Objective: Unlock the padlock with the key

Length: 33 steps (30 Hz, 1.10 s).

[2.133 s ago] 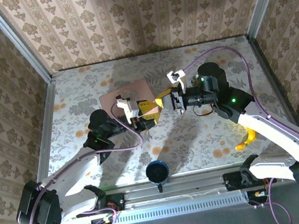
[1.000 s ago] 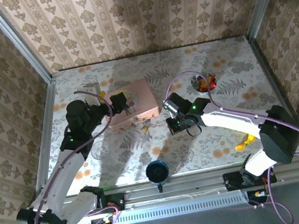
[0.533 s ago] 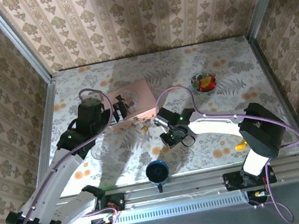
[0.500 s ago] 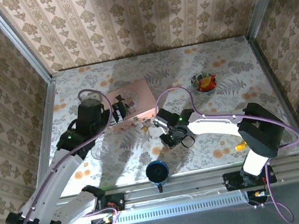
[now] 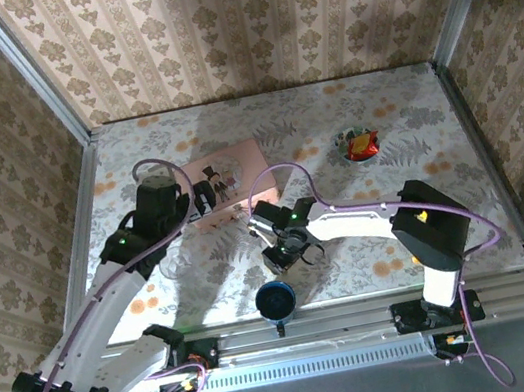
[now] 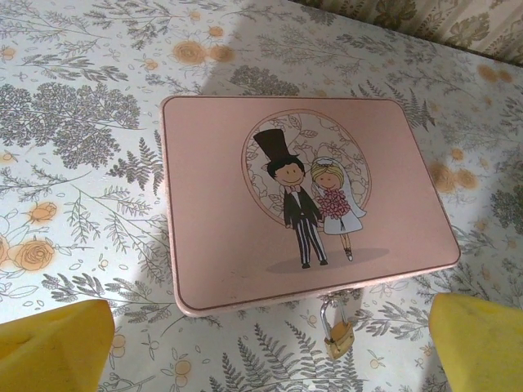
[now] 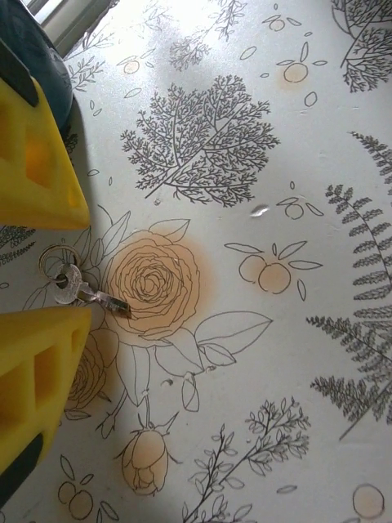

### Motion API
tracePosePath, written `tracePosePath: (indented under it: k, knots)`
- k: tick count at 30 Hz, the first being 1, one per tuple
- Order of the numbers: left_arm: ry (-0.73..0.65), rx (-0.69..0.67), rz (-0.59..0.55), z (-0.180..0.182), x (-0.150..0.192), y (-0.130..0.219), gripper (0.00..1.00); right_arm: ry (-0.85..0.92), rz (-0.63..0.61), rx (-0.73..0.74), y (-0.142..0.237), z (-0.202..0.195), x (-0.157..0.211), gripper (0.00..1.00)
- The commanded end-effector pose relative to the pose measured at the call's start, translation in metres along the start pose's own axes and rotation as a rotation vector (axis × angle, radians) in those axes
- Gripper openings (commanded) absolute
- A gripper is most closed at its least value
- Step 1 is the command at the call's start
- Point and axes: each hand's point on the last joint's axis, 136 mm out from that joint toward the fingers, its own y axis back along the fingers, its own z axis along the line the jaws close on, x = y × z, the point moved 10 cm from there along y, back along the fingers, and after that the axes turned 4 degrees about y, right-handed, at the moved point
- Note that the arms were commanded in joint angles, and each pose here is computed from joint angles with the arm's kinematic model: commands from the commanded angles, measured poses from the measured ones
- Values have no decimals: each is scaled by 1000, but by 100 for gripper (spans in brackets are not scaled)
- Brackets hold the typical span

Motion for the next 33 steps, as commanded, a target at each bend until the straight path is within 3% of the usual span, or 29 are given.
tracePosePath:
  k: [1,15,33]
  knots:
    - [8,28,-7,0,-2,-1,100,25,72,0,-2,3,4,34]
    - [12,52,-37,0,-12,1,100,54,235,104,-29,-2,4,38]
    - [0,61,-67,0,-21,5,100,136,333,417,-31,-26,19,30]
